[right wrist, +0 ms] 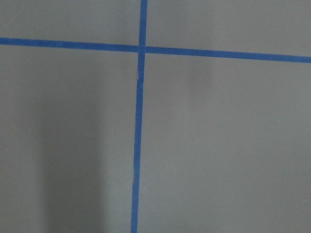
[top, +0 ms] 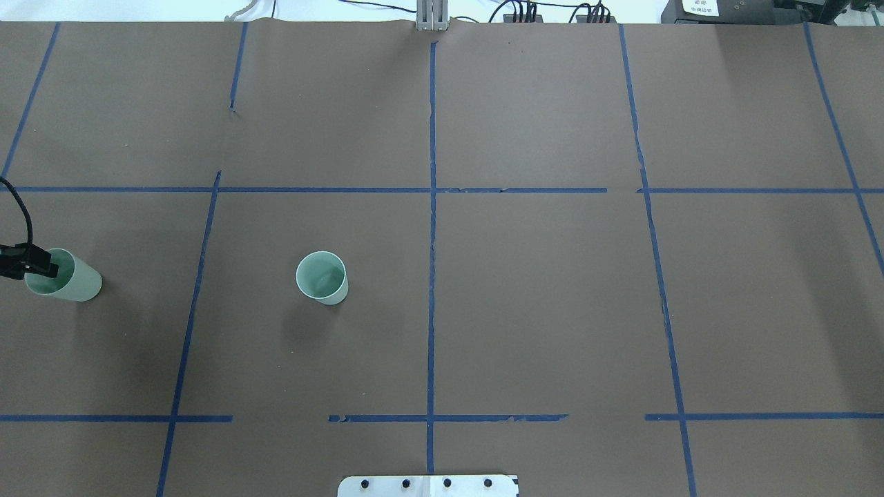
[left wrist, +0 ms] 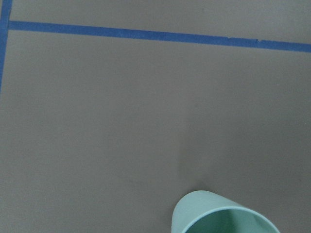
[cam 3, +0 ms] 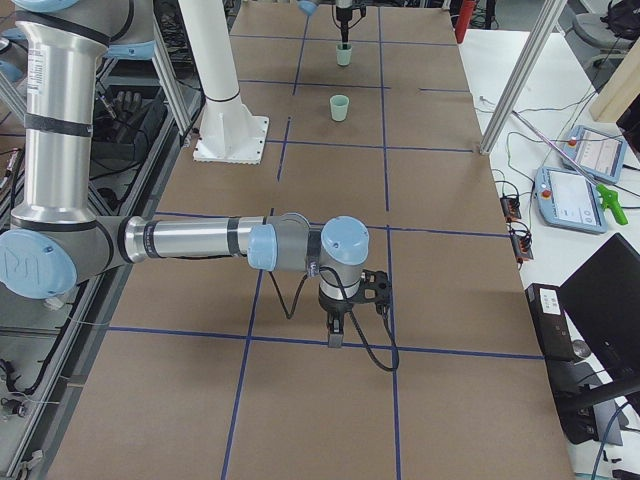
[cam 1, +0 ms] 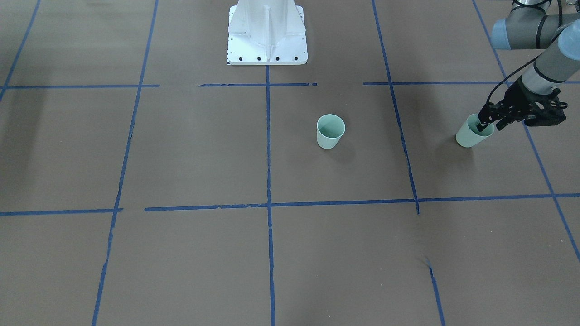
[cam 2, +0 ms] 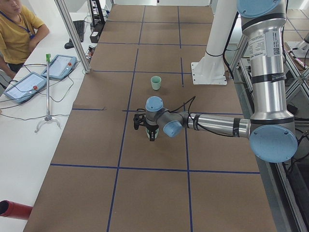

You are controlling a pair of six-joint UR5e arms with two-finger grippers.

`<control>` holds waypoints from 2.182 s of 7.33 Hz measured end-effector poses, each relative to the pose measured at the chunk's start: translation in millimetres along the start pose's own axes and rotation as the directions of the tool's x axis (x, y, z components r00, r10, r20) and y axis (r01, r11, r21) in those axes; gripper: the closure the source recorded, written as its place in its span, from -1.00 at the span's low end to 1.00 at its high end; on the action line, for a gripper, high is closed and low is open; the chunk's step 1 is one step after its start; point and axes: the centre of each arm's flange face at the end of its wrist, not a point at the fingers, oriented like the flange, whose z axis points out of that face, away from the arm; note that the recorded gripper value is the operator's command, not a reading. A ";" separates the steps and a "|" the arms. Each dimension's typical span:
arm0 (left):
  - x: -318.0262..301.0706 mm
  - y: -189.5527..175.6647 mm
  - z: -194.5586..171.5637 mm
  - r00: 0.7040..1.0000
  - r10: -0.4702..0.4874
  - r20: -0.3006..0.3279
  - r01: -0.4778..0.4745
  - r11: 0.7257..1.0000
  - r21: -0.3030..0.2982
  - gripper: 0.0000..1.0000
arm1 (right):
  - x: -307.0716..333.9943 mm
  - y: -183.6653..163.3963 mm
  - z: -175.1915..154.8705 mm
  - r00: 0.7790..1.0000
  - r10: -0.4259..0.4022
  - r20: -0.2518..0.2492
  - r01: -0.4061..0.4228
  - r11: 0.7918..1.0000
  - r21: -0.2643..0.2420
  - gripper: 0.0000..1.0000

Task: Stack cups
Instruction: 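Lower the left gripper onto the pale green cup at the table edge, then lift the cup with the left gripper and carry it over the other cup, then lower the held cup into the other green cup and open the left gripper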

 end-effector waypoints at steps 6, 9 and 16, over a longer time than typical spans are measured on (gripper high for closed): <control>73.8 -13.7 -60.6 0.999 -0.017 -0.040 0.018 0.999 0.039 1.00 | -0.1 0.0 0.1 1.000 0.000 0.000 0.000 1.000 0.000 -1.00; 222.2 -47.1 -98.5 0.973 -0.207 -0.099 0.209 0.978 0.014 1.00 | -0.4 -0.1 0.3 1.000 -0.001 0.000 0.001 1.000 -0.001 -1.00; 405.8 7.7 -76.4 0.933 -0.357 -0.048 0.354 0.934 -0.053 1.00 | -0.1 0.0 0.1 1.000 0.000 0.000 0.000 1.000 0.000 -1.00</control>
